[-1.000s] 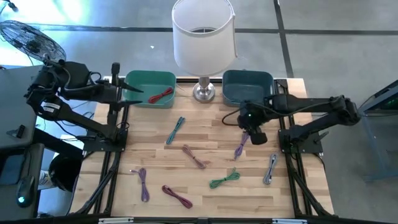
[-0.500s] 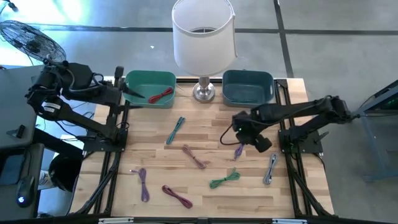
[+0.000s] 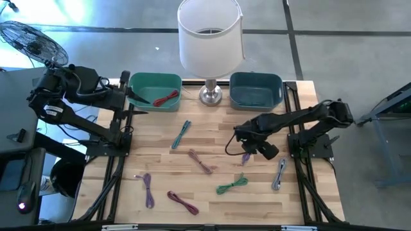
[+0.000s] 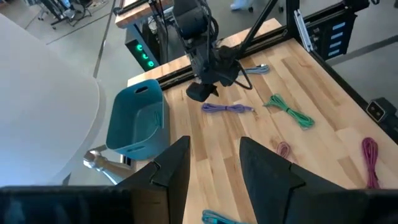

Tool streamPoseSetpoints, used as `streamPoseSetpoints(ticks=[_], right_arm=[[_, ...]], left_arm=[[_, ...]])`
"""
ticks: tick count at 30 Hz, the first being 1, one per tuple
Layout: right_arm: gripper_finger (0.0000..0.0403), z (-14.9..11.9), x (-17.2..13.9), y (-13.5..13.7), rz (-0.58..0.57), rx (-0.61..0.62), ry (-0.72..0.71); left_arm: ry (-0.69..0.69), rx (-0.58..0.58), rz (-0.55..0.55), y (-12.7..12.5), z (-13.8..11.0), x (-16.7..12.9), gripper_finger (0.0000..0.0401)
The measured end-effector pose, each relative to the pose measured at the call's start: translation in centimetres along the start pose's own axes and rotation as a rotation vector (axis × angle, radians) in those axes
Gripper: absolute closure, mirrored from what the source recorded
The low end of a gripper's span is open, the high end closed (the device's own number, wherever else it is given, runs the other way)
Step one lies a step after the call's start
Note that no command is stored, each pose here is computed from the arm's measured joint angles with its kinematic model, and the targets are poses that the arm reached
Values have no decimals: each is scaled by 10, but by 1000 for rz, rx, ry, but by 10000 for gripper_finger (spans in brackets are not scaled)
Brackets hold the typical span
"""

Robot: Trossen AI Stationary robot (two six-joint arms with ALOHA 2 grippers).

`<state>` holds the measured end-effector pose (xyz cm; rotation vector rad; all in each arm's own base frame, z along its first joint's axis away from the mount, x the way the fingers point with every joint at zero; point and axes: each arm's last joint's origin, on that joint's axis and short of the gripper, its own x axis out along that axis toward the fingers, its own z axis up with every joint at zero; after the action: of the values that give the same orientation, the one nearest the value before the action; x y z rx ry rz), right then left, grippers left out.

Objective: Pick & Place USB Port
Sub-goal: Put the top purple charger cable into the green bin

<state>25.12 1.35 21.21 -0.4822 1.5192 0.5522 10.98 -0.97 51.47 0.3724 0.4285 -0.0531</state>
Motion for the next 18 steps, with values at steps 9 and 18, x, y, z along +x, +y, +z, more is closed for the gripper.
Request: streamPoseSetpoints(ticks=[9, 18], right_arm=[[213, 0, 34, 11, -30, -95, -26], [212, 2, 52, 12, -82, -127, -102]], left_arm=[[0, -19, 0, 0, 0, 0, 265], [0, -19, 1, 0, 0, 1, 265]])
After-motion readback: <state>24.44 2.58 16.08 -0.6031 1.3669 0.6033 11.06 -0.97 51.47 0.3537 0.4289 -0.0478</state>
